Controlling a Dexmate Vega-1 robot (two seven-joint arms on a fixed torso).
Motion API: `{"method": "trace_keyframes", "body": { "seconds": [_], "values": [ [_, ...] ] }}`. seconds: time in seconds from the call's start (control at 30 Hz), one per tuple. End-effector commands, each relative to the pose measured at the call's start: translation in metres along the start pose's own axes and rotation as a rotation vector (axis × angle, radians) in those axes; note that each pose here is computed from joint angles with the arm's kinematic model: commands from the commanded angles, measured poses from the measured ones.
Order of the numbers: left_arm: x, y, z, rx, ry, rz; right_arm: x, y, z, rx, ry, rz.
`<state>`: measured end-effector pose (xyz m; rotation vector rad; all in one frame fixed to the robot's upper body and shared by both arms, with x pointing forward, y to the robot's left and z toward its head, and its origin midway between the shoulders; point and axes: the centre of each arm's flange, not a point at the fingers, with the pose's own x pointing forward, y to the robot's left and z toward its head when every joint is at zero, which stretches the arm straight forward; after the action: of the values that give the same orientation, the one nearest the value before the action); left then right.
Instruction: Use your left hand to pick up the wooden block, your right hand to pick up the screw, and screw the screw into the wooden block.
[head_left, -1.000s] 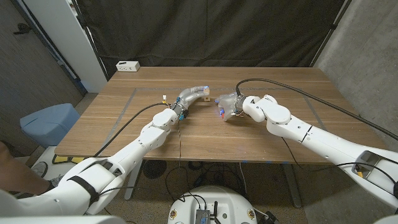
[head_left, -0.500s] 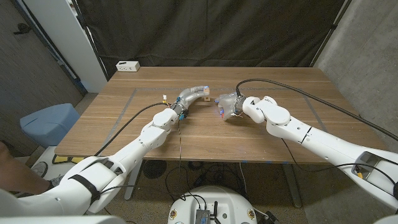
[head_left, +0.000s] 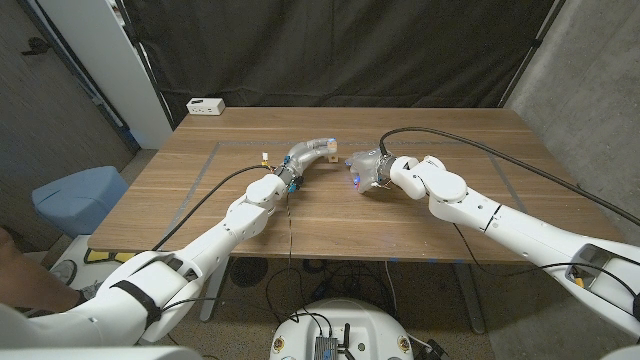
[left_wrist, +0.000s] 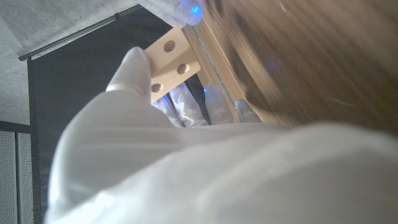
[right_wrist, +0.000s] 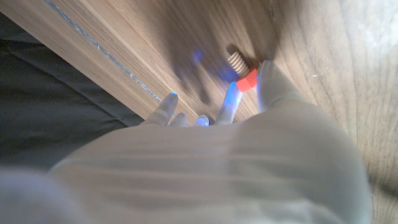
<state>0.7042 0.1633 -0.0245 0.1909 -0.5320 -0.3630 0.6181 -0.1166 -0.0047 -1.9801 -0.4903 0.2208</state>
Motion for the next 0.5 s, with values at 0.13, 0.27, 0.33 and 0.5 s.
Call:
{"method": "trace_keyframes", "body": {
  "seconds": [0.13,0.27,0.33,0.5],
  "values": [
    [-0.0006,-0.0016,-0.0002,-0.003,0.000,-0.003,-0.0009,0.0013,-0.0022,-0.005,-0.006,-0.014],
    [-0.0009,-0.0022,0.0003,-0.001,-0.001,-0.004,-0.0009,0.0011,-0.0026,-0.004,-0.008,-0.021],
    [-0.0012,-0.0024,0.0006,0.000,-0.001,-0.004,-0.0009,0.0007,-0.0026,-0.005,-0.007,-0.025],
    [-0.0020,-0.0034,0.0009,0.002,-0.002,-0.005,-0.0019,-0.0007,-0.0024,-0.004,-0.008,-0.034]
  ]
}}
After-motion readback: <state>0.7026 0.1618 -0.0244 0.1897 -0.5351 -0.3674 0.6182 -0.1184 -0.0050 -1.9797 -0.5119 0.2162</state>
